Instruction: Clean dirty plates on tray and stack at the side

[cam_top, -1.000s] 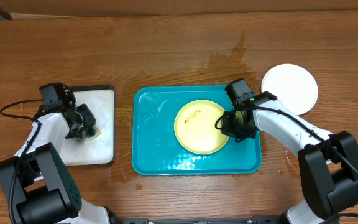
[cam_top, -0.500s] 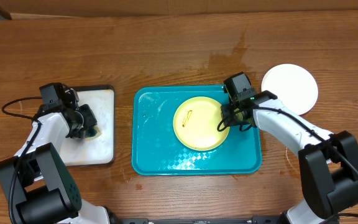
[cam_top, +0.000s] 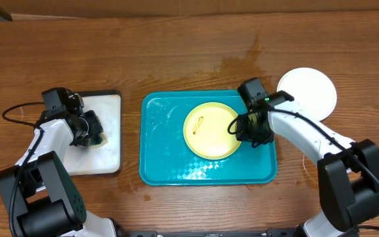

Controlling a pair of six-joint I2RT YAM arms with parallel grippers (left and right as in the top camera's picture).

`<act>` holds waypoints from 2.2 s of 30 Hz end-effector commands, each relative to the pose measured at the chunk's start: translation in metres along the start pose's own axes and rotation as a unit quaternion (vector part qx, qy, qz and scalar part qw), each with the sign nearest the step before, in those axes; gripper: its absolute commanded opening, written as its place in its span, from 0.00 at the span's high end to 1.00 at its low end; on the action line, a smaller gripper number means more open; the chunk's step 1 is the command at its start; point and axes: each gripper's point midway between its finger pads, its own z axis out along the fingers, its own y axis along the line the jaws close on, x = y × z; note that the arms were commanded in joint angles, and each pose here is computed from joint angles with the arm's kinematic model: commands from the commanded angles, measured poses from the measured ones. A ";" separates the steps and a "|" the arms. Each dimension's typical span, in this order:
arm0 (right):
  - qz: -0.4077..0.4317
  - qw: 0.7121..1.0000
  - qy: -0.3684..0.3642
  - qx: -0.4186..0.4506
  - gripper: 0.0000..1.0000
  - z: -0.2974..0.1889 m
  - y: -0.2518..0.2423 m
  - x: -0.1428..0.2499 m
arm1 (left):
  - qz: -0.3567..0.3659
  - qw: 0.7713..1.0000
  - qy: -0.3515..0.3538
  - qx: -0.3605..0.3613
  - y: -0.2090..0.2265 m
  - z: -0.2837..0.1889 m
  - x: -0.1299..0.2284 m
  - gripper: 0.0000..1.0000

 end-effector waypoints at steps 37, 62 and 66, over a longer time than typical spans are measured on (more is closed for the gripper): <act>0.071 0.996 0.003 -0.050 0.85 0.016 0.016 0.003 | 0.020 0.999 0.038 0.004 -0.002 0.006 0.022 0.46; 0.069 0.996 -0.020 -0.055 0.96 0.015 0.019 -0.007 | 0.026 0.999 -0.003 0.031 -0.026 -0.073 -0.047 0.96; 0.069 0.996 -0.020 -0.055 0.89 0.015 0.019 -0.007 | 0.035 0.999 -0.016 0.025 -0.028 -0.095 -0.062 0.96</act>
